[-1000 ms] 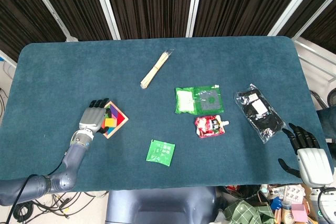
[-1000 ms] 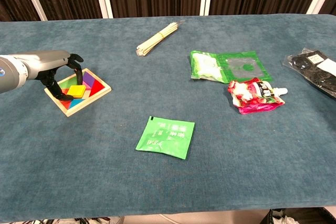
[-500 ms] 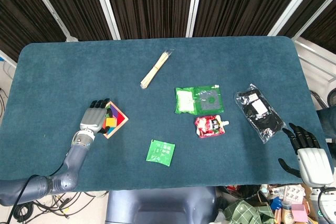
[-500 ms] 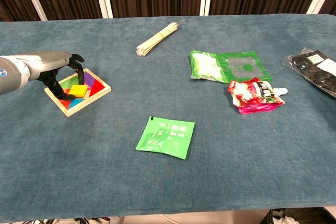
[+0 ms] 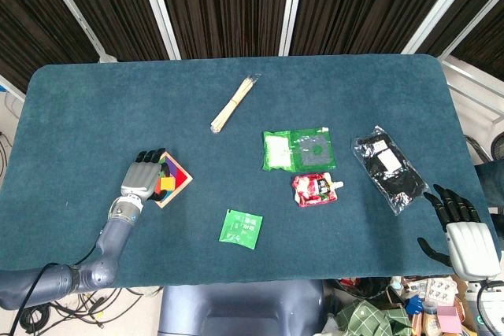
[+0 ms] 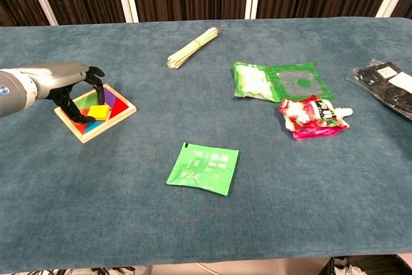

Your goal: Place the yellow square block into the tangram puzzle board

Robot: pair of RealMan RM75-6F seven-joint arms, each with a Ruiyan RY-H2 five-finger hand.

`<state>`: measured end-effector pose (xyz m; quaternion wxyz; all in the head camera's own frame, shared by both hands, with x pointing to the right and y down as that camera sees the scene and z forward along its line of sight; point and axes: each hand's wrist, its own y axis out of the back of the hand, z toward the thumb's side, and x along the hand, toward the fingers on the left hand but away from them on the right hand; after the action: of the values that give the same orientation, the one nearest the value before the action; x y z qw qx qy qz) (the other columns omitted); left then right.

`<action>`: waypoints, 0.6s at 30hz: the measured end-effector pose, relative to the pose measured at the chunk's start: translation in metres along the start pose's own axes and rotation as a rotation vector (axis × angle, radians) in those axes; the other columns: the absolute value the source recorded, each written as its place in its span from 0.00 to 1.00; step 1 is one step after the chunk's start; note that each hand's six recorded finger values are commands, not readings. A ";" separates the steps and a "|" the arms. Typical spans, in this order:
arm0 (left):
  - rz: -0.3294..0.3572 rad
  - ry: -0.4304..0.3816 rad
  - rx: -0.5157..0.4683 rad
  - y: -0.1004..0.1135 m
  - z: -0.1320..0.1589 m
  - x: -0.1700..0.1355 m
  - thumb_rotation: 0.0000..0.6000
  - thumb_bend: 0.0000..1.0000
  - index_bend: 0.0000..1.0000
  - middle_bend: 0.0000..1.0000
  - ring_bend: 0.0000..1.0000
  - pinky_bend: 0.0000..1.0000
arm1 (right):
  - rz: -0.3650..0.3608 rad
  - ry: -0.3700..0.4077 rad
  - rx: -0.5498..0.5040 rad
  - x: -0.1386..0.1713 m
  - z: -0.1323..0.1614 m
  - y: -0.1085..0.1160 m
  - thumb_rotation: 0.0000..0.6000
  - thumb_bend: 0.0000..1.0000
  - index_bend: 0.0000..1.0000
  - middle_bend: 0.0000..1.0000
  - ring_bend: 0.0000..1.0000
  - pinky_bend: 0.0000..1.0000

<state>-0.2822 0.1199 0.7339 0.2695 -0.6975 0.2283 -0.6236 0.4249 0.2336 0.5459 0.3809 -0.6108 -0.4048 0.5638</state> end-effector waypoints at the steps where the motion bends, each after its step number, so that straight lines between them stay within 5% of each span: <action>1: -0.001 -0.001 0.000 0.000 0.000 0.000 1.00 0.31 0.41 0.00 0.00 0.00 | 0.000 0.000 0.000 0.000 0.000 0.000 1.00 0.16 0.15 0.04 0.07 0.13; 18: 0.004 -0.012 0.007 0.002 0.005 -0.008 1.00 0.31 0.38 0.00 0.00 0.00 | -0.003 -0.003 -0.001 0.000 -0.001 0.001 1.00 0.16 0.15 0.04 0.07 0.13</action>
<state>-0.2785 0.1237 0.7261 0.2745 -0.6999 0.2257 -0.6196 0.4256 0.2330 0.5455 0.3811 -0.6096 -0.4066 0.5638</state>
